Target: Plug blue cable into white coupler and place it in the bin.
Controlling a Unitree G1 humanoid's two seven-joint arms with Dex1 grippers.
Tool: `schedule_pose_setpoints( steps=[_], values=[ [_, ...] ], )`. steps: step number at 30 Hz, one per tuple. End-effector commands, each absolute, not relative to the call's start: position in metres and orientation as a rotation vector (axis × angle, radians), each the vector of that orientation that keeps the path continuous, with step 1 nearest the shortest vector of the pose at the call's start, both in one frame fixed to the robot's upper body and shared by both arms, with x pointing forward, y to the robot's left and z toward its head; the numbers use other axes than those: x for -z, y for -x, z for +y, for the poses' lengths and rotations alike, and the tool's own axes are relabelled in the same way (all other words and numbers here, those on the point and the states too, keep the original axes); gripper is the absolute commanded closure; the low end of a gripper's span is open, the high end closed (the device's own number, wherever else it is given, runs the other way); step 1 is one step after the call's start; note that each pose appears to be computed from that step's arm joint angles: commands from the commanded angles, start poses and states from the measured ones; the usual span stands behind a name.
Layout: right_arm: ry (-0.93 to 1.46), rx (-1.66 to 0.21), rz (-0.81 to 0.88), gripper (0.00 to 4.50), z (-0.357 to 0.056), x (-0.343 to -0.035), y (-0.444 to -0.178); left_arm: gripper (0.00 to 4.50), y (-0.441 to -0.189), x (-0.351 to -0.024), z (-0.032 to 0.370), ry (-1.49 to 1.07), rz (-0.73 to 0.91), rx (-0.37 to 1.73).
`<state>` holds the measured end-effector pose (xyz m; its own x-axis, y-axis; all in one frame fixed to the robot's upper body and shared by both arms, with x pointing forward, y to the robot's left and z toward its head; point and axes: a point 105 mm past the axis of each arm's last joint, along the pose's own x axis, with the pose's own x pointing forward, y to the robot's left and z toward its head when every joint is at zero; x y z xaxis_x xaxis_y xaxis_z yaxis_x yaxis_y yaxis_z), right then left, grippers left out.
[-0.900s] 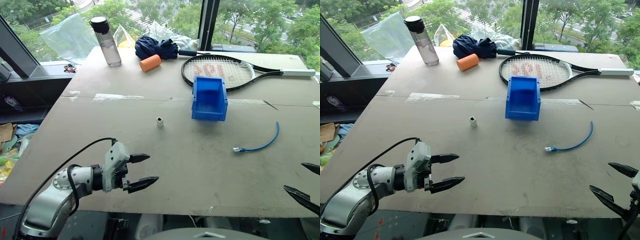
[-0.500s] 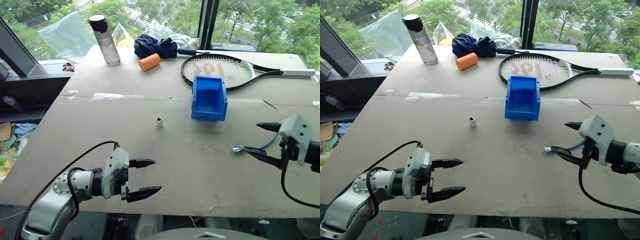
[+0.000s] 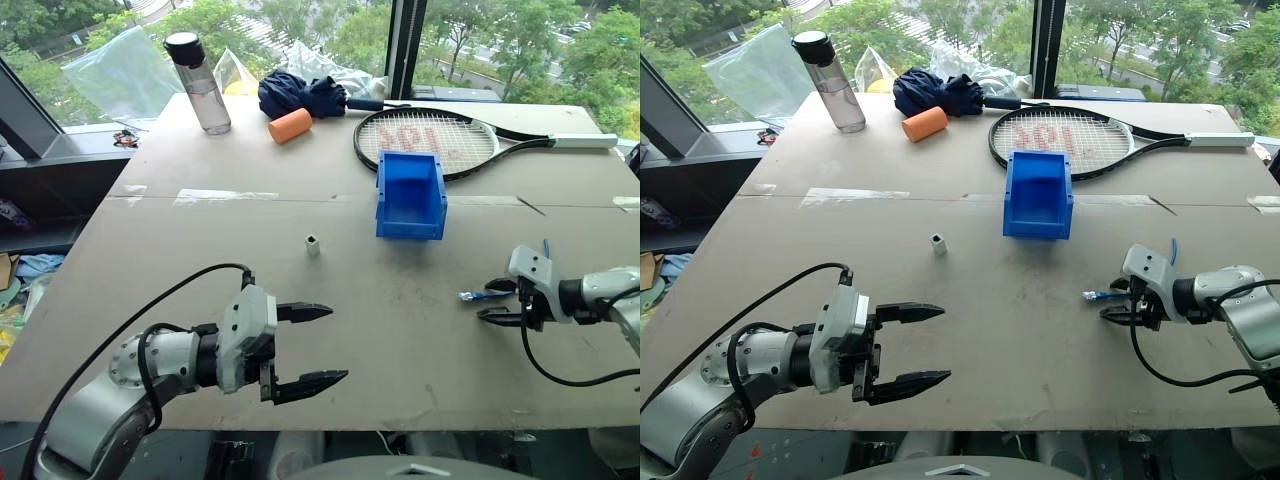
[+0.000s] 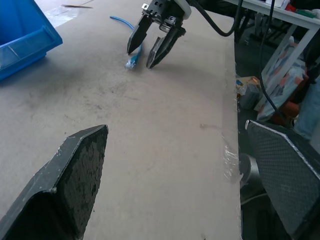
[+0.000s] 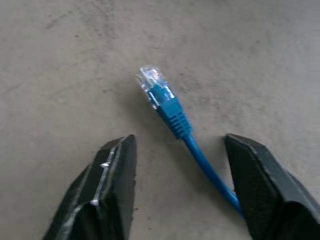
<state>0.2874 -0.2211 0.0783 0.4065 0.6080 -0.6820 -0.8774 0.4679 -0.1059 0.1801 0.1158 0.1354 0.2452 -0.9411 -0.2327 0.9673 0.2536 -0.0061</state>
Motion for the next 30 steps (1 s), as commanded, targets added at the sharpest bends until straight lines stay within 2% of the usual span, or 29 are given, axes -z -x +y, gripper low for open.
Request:
schedule_pose_setpoints(
  steps=[1,3,10,14,19,22,25,27,28,30],
  values=[
    [0.511,-1.010,0.644,3.41,-0.219,-0.062,-0.287,0.00,-0.182,-0.139,0.114,-0.162,0.179,1.320],
    [0.510,-1.022,0.641,4.46,-0.217,-0.060,-0.284,0.00,-0.185,-0.140,0.114,-0.164,0.178,1.318],
    [0.531,-1.114,0.532,4.46,-0.172,-0.075,-0.275,0.00,-0.201,-0.148,0.113,-0.151,0.162,1.280],
    [0.563,-1.200,0.456,4.46,-0.118,-0.081,-0.273,0.00,-0.221,-0.145,0.109,-0.207,0.141,1.206],
    [0.606,-1.217,0.462,4.46,-0.091,-0.079,-0.280,0.00,-0.242,-0.135,0.102,-0.245,0.172,1.181],
    [0.635,-1.208,0.472,3.69,-0.091,-0.078,-0.286,0.00,-0.250,-0.127,0.095,-0.283,0.227,1.221],
    [0.630,-1.137,0.429,2.25,-0.106,-0.090,-0.287,0.00,-0.260,-0.120,0.088,-0.319,0.224,1.271],
    [0.589,-1.097,0.374,1.11,-0.120,-0.103,-0.279,0.00,-0.266,-0.113,0.082,-0.342,0.228,1.309],
    [0.546,-1.088,0.341,0.91,-0.126,-0.110,-0.272,0.00,-0.270,-0.109,0.079,-0.349,0.236,1.318],
    [0.455,-1.084,0.296,0.91,-0.135,-0.119,-0.252,0.00,-0.275,-0.099,0.075,-0.388,0.246,1.348]
  ],
)
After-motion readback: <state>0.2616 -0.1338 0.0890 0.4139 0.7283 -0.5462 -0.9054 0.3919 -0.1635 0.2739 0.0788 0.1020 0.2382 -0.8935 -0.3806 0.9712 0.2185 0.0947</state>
